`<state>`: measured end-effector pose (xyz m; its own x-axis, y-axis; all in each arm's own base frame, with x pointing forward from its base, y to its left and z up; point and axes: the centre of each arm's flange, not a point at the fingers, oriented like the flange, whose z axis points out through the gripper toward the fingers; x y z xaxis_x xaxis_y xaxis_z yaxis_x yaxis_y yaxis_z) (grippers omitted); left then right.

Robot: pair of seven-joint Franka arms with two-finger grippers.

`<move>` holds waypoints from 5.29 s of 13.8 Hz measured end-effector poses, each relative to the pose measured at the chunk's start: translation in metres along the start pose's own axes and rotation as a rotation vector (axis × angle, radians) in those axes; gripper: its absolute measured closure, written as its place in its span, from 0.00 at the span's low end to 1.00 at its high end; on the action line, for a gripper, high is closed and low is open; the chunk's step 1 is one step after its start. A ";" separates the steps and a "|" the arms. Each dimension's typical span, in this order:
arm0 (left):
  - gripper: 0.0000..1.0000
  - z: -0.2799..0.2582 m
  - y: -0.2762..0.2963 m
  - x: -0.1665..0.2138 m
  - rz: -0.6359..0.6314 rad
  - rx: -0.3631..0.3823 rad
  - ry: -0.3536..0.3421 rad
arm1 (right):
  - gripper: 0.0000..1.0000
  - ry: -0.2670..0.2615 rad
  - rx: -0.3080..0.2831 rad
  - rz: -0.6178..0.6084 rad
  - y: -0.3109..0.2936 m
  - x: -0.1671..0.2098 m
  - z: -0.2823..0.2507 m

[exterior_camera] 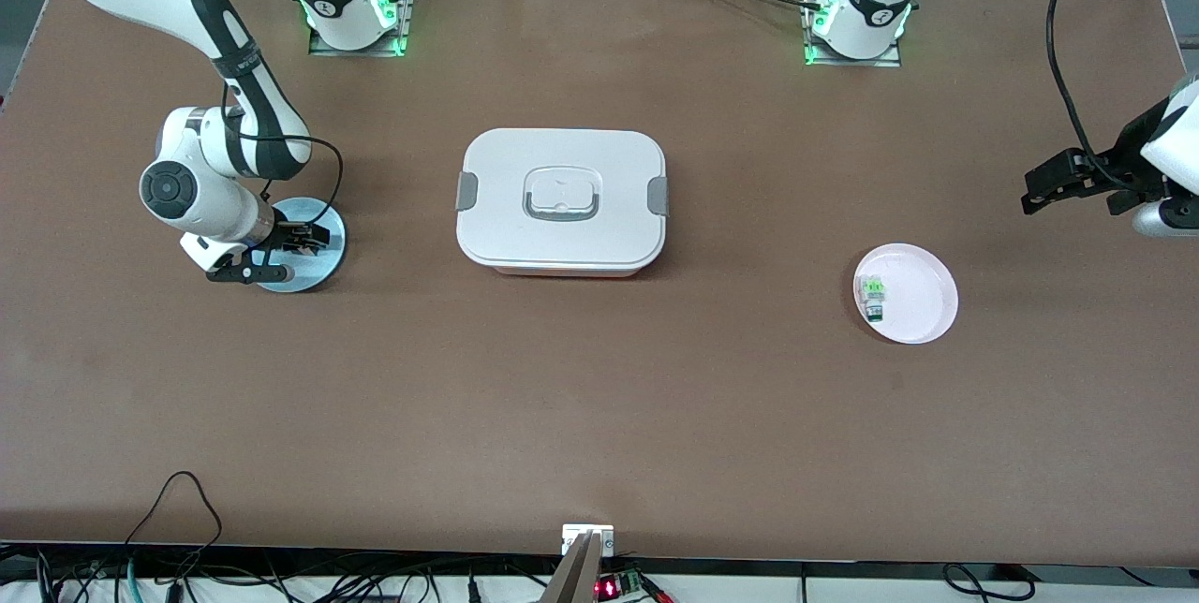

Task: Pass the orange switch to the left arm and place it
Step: 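Lower the right gripper and close it on the orange switch, then lift the orange switch with the right gripper over the white box, then carry the switch past the box while the left gripper reaches toward it, then grasp the switch with the left gripper while the right gripper holds it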

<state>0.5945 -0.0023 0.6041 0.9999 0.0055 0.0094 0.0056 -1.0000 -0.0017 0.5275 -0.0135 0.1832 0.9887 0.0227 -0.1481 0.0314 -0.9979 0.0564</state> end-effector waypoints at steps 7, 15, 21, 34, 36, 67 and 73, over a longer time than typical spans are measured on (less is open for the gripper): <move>0.00 0.000 0.000 0.000 0.000 0.000 -0.001 | 0.27 0.029 0.000 -0.007 0.000 0.004 -0.011; 0.00 0.000 0.002 0.000 0.004 0.000 -0.002 | 0.27 0.232 0.012 -0.195 -0.072 0.014 -0.123; 0.00 0.004 0.015 -0.003 0.020 -0.032 -0.031 | 0.27 0.384 0.025 -0.411 -0.180 -0.009 -0.205; 0.00 0.055 0.053 0.010 -0.051 -0.722 -0.270 | 0.27 0.648 0.413 -0.640 -0.401 -0.085 -0.388; 0.00 0.072 0.055 0.016 -0.154 -0.943 -0.350 | 0.27 0.663 0.466 -0.672 -0.423 -0.094 -0.402; 0.16 0.033 0.223 -0.068 -0.627 -1.213 -0.814 | 0.27 1.000 0.817 -0.599 -0.504 -0.145 -0.442; 0.50 0.032 0.222 -0.067 -0.627 -1.226 -0.804 | 0.27 0.992 0.824 -0.587 -0.504 -0.145 -0.442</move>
<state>0.5291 -0.2244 0.5715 0.5890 0.0002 -0.8081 0.7859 -0.2329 0.5728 0.4332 0.5128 0.6122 0.5635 0.1288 0.8160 0.7155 -0.5699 -0.4041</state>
